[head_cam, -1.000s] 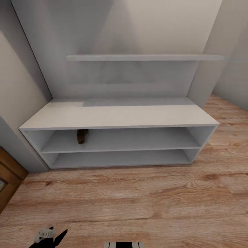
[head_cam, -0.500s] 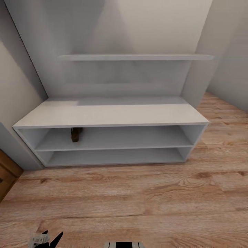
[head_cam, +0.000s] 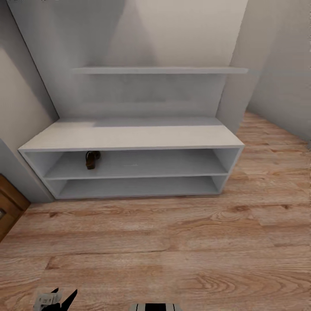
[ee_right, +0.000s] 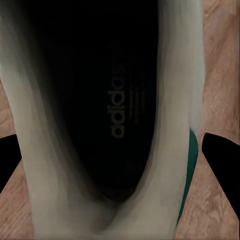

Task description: Pick up the two gym shoes and the two sandals from the corridor floor and place them onto the hallstand (shoe rack) in the corridor, making sure they are on the rack and not on the floor. Arrange them so the two gym shoes are next to each other and the two sandals are next to each other.

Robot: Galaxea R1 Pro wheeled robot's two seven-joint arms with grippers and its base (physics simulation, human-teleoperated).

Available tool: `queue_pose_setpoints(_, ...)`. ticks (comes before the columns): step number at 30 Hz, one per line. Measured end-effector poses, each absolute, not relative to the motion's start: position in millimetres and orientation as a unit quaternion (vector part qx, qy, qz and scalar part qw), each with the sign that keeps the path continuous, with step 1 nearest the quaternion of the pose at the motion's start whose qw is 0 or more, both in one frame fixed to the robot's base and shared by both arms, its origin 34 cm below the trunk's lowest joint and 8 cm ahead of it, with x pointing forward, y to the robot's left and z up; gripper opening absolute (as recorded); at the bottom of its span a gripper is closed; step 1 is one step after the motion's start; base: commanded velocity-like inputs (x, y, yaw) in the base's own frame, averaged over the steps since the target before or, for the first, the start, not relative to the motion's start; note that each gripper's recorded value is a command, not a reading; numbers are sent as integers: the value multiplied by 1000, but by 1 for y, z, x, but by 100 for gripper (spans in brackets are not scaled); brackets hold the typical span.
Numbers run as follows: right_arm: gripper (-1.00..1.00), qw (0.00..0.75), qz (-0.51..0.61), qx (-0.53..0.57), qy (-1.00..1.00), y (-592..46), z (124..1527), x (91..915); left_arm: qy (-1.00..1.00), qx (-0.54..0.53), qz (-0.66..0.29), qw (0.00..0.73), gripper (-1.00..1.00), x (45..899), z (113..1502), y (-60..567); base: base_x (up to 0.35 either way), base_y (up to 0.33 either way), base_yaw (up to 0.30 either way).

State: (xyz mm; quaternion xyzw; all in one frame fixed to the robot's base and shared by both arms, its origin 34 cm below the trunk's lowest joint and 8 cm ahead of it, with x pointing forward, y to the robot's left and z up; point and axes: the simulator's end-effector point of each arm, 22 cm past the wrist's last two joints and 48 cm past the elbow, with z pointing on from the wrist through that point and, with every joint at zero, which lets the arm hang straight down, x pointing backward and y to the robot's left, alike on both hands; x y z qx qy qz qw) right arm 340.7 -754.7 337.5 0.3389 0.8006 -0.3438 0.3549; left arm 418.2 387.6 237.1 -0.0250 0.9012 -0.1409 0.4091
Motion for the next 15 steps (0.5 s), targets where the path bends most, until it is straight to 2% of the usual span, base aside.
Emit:
queue_pose_setpoints(7,-100,355,-344,339,801,-755,338,341,900,-27,-140,411,100,419,238,389,-261,-176,0)
queue_pose_setpoints(15,-100,355,-344,339,801,-755,338,341,901,-28,-139,411,100,419,238,390,-30,-59,0)
